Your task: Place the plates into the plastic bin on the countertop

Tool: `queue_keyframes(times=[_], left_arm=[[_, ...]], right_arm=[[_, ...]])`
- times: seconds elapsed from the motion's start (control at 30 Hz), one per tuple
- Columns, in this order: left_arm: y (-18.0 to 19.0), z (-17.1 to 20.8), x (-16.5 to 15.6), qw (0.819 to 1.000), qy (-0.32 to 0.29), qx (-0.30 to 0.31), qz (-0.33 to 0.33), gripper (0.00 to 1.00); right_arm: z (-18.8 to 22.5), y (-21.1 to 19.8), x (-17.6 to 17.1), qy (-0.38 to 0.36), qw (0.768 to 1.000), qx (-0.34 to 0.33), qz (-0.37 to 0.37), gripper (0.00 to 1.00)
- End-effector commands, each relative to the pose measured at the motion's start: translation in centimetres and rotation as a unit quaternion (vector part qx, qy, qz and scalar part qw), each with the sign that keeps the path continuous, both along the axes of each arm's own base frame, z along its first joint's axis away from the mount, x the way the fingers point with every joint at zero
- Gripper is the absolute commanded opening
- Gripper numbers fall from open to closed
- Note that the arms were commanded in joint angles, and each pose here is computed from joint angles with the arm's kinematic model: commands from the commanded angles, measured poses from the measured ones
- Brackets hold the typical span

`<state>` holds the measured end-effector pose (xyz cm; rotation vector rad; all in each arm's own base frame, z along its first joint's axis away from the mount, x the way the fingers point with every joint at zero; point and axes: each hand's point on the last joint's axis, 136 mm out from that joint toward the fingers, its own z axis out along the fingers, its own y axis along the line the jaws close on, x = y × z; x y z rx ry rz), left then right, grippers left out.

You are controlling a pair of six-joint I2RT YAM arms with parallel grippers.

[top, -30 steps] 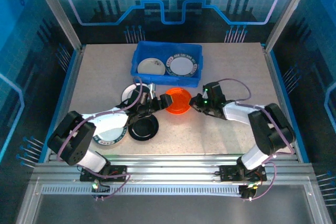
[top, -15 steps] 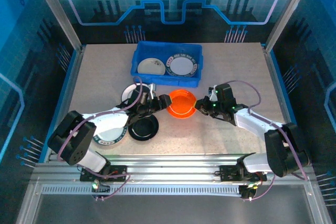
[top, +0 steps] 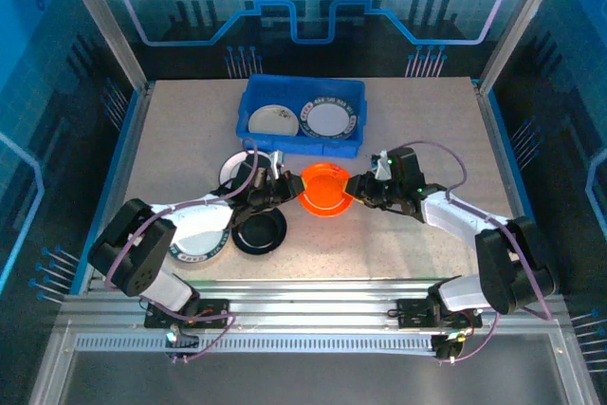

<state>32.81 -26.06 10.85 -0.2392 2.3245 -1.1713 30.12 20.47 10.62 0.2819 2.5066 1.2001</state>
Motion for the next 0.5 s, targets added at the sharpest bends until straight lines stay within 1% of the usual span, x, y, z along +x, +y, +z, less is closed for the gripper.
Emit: queue_keyframes(times=[0.0,0.03,0.07,0.17,0.2,0.23,0.3,0.33,0.37,0.47], left_arm=[[-1.0,2.0,-0.5,0.999,-0.020,-0.037,-0.023,0.00],[-0.9,2.3,-0.6,0.999,-0.023,-0.038,-0.023,0.00],[-0.8,2.4,-0.6,0.999,-0.024,-0.035,-0.022,0.00],[0.0,2.3,-0.8,1.000,-0.023,-0.013,-0.009,0.00],[0.4,2.2,-0.9,1.000,-0.021,-0.005,-0.003,0.19],[0.8,2.3,-1.0,1.000,-0.021,0.002,0.006,0.47],[2.0,2.3,-1.3,0.999,-0.025,0.015,0.026,0.86],[2.6,2.5,-1.5,0.999,-0.029,0.021,0.037,0.98],[3.1,2.7,-1.7,0.998,-0.033,0.026,0.044,0.99],[4.6,3.4,-2.5,0.996,-0.047,0.035,0.062,0.99]], right_arm=[[0.9,0.2,0.6,-0.018,1.000,-0.003,0.014,0.31],[1.0,0.2,0.8,-0.019,1.000,-0.004,0.012,0.11],[1.1,0.2,0.9,-0.021,1.000,-0.003,0.011,0.00],[1.5,0.1,1.4,-0.023,1.000,-0.010,0.006,0.00],[1.7,-0.1,1.6,-0.023,1.000,-0.015,0.000,0.00],[2.0,-0.3,1.9,-0.024,1.000,-0.018,-0.007,0.00],[2.9,-0.7,2.6,-0.030,0.999,-0.026,-0.021,0.00],[3.5,-0.9,3.2,-0.035,0.999,-0.032,-0.027,0.00],[4.2,-0.9,3.6,-0.040,0.998,-0.038,-0.031,0.00],[6.7,-0.8,5.8,-0.062,0.996,-0.050,-0.041,0.00]])
